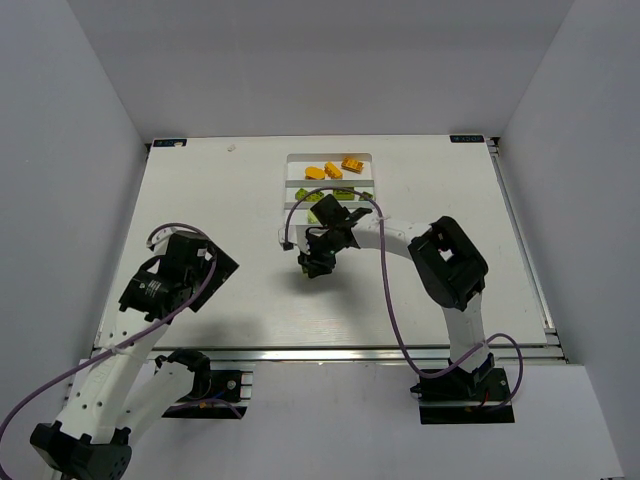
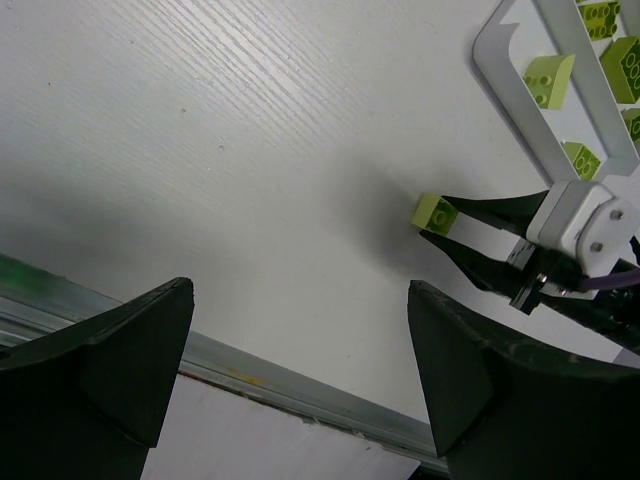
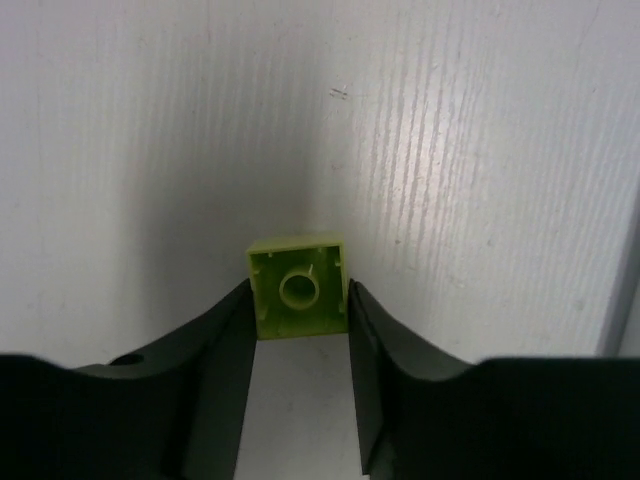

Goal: Sort the legos into containers by color

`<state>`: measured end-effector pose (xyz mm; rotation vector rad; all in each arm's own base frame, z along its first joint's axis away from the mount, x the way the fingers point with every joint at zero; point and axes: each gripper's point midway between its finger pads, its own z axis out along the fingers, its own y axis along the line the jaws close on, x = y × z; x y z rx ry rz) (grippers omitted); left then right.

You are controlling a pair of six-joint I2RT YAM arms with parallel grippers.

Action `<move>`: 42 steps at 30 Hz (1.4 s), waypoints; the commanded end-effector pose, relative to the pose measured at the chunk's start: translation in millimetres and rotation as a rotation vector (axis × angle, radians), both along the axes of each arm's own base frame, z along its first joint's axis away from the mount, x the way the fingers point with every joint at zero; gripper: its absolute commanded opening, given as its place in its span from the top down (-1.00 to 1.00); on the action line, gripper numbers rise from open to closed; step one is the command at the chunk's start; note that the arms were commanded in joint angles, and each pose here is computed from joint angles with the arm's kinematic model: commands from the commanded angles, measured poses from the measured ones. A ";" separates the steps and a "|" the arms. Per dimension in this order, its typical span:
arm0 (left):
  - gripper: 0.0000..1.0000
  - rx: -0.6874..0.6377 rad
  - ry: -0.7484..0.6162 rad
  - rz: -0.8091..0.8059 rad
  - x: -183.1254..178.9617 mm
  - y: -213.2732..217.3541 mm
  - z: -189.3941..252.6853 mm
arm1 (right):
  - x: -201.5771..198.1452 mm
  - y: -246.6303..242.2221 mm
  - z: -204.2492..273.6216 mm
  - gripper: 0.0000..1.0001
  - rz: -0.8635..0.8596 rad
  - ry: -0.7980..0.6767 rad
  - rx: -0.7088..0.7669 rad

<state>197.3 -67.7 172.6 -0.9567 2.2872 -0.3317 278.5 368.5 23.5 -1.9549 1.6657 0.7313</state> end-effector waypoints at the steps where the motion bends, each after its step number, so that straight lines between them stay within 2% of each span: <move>1: -0.94 0.014 0.001 0.031 -2.4 6.3 -3.2 | 10.4 13.6 10.6 0.31 -0.008 -0.033 0.037; 3: -0.94 0.017 0.010 0.029 -3.4 6.4 -6.4 | 10.4 12.9 15.9 0.63 -0.005 -0.033 0.048; 5: -0.94 0.017 0.013 0.030 -2.6 6.1 -7.7 | 11.3 11.6 35.9 0.77 -0.015 -0.046 0.079; 7: -0.94 0.020 0.015 0.031 -2.5 6.3 -8.9 | 19.6 9.7 51.9 0.80 -0.048 -0.068 0.100; 11: -0.94 0.019 0.021 0.025 -0.9 4.6 -14.7 | 61.5 3.0 89.5 0.88 -0.198 -0.145 0.148; 12: -0.94 0.017 0.022 0.024 -0.3 4.1 -17.3 | 82.6 -6.5 98.7 0.87 -0.263 -0.163 0.154; 16: -0.94 0.019 0.037 0.021 0.5 2.9 -23.1 | 126.4 -25.4 110.3 0.81 -0.377 -0.208 0.152; 21: -0.95 0.032 0.041 0.019 2.0 4.0 -24.6 | 159.1 -36.5 108.3 0.81 -0.434 -0.220 0.140; 27: -0.95 0.036 0.051 0.019 1.2 4.3 -28.8 | 184.4 -41.0 99.5 0.69 -0.466 -0.192 0.136; 34: -0.96 0.075 0.064 0.022 8.1 7.3 -30.5 | 177.0 -42.6 76.3 0.53 -0.440 -0.139 0.102; 37: -0.96 0.098 0.074 0.012 12.7 7.8 -32.0 | 174.5 -47.0 65.9 0.41 -0.438 -0.120 0.086; 40: -0.96 0.134 0.084 0.002 18.1 10.2 -33.9 | 170.5 -48.3 58.1 0.08 -0.429 -0.104 0.073; 42: -0.96 0.158 0.087 -0.005 22.6 11.5 -33.2 | 169.6 -48.2 57.0 -0.02 -0.427 -0.099 0.072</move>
